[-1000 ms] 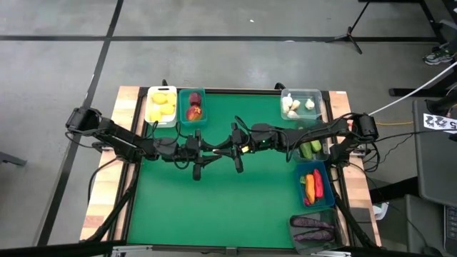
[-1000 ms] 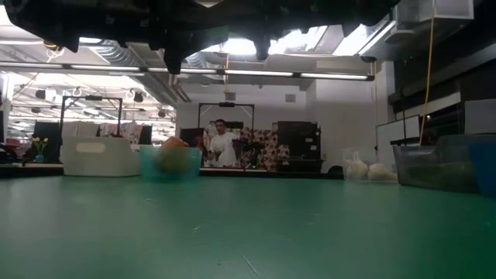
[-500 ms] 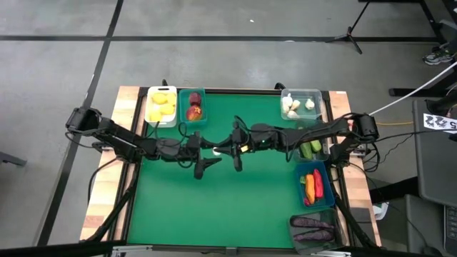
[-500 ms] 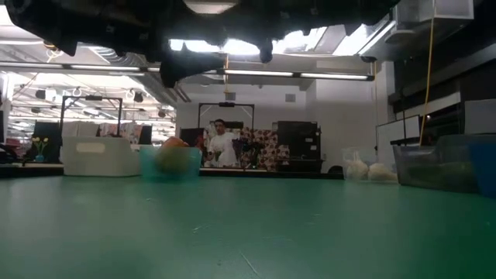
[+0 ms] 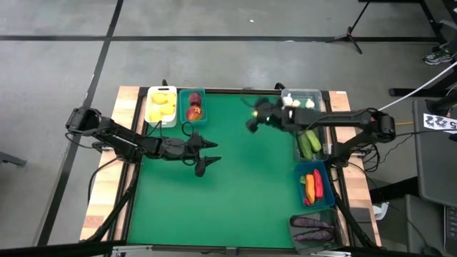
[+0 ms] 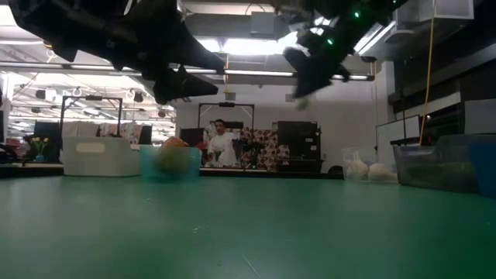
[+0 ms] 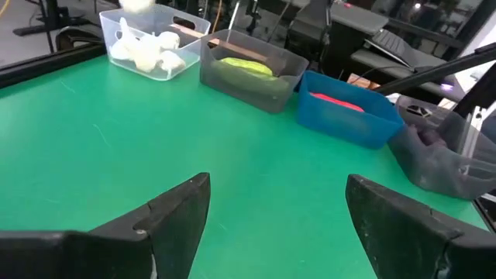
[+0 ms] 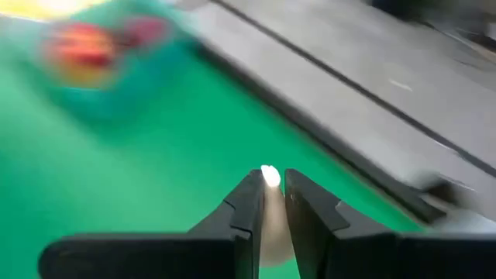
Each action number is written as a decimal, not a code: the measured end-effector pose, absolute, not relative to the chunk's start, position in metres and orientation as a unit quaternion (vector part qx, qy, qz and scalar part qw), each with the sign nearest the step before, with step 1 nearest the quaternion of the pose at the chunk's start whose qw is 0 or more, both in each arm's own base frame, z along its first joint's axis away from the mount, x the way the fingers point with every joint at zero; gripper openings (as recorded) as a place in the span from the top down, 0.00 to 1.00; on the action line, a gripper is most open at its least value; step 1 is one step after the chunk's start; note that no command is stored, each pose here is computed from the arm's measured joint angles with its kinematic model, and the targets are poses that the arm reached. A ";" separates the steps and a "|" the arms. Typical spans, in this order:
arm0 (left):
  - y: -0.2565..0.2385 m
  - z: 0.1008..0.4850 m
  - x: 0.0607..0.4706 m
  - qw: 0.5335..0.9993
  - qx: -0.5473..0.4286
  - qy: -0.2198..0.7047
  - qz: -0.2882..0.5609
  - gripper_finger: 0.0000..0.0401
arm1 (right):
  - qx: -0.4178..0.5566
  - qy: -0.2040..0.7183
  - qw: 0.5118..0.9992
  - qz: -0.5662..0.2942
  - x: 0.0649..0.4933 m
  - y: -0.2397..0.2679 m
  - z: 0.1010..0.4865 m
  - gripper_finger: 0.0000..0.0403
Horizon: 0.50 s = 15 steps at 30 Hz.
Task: Sort produce into baskets
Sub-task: Put the white garlic into the transparent bin
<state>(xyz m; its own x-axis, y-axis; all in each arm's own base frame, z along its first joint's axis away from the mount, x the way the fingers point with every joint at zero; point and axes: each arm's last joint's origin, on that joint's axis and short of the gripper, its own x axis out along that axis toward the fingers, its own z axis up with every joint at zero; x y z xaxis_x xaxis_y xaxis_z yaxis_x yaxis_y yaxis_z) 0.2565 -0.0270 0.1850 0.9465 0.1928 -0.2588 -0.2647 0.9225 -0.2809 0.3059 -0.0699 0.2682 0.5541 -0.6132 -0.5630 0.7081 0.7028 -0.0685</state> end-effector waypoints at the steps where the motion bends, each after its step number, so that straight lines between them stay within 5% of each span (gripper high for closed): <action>1: -0.027 0.185 0.257 0.974 -0.158 0.114 0.117 0.26 | 0.083 0.295 0.861 -0.405 0.298 -0.077 0.269 0.87; 15: -0.027 0.183 0.256 0.968 -0.182 0.122 0.122 0.26 | 0.171 0.386 0.670 -0.610 0.197 -0.163 0.227 0.87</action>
